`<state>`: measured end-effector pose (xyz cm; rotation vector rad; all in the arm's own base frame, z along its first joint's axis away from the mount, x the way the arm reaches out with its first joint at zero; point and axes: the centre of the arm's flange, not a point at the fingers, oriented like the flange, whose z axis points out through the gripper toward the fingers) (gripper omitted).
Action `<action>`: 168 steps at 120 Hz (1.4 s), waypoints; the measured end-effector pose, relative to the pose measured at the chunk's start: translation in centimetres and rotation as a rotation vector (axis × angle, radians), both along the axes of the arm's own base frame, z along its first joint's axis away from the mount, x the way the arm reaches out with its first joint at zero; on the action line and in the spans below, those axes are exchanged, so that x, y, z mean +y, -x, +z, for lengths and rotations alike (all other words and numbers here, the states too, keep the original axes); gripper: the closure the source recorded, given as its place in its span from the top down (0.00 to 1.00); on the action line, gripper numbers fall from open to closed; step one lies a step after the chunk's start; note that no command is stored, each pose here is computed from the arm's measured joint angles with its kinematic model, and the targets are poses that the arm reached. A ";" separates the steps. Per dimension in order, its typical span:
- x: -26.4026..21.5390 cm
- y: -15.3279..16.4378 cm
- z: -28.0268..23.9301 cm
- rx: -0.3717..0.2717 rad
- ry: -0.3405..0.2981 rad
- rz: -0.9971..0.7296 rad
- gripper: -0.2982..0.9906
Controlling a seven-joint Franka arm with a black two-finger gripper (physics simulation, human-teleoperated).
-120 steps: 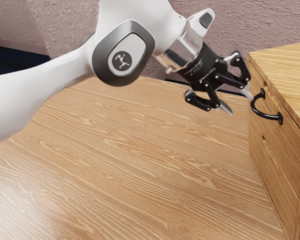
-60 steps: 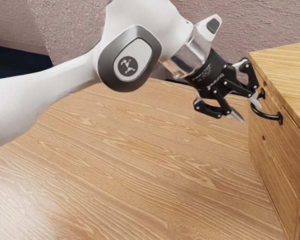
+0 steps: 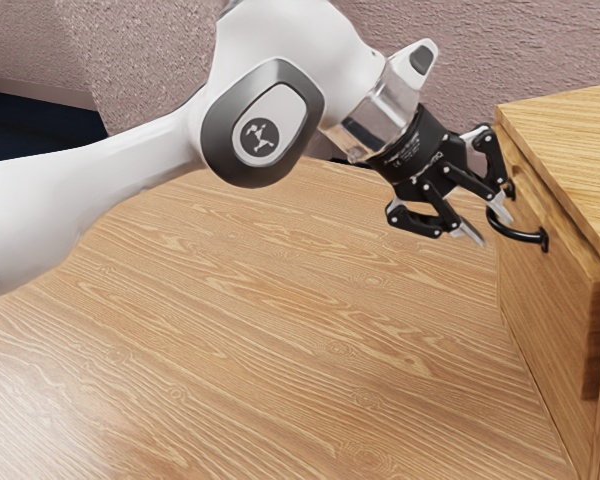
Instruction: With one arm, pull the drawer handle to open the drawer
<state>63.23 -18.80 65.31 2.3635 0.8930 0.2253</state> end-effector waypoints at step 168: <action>1.8 2.0 0.9 0.015 -0.011 0.010 0.22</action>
